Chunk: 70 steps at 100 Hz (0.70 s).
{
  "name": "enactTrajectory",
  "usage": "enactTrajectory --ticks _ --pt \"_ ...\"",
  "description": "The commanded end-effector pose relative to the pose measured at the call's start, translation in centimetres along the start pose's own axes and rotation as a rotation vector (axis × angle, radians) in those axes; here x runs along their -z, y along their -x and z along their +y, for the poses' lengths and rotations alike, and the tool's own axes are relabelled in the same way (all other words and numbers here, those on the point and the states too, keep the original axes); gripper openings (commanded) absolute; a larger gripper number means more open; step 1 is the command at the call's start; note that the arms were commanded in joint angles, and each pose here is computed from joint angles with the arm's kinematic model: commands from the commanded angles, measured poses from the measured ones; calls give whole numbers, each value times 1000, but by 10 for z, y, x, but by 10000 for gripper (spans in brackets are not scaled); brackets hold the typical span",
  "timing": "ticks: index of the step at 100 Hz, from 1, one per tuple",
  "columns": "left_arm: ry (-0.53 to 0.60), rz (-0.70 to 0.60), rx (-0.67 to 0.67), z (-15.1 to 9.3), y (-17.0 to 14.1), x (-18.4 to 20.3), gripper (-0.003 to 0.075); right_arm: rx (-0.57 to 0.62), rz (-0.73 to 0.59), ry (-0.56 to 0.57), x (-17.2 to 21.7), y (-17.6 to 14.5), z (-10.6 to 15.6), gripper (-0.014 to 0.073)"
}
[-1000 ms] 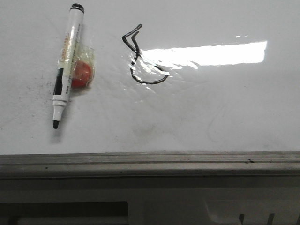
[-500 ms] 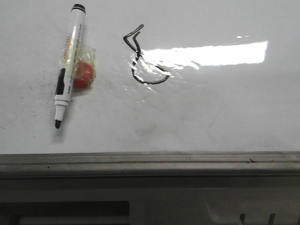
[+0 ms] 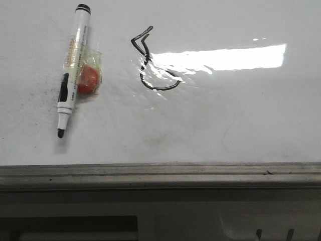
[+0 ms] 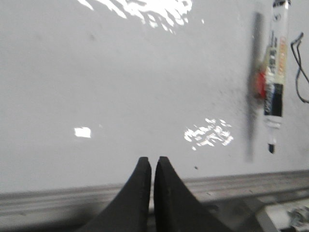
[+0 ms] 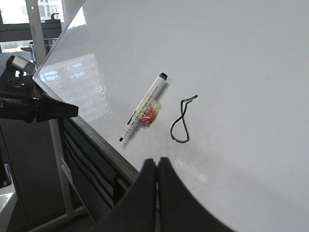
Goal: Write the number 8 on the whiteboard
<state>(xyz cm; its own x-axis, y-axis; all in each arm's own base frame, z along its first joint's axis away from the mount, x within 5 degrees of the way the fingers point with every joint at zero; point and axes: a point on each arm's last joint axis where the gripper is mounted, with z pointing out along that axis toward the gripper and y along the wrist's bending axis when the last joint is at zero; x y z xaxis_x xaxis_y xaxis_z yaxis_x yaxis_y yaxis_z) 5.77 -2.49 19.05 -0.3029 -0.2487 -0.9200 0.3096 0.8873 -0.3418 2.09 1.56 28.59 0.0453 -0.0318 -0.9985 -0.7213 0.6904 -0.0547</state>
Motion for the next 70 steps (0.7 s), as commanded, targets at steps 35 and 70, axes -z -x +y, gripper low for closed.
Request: enactTrajectory --ticks 35,70 --pt "407 -80 -157 25 -7 11 -20 10 -113 -2 6 14 -1 -63" --pt "415 -81 -161 26 -7 11 -20 10 -113 -2 6 14 -1 -63"
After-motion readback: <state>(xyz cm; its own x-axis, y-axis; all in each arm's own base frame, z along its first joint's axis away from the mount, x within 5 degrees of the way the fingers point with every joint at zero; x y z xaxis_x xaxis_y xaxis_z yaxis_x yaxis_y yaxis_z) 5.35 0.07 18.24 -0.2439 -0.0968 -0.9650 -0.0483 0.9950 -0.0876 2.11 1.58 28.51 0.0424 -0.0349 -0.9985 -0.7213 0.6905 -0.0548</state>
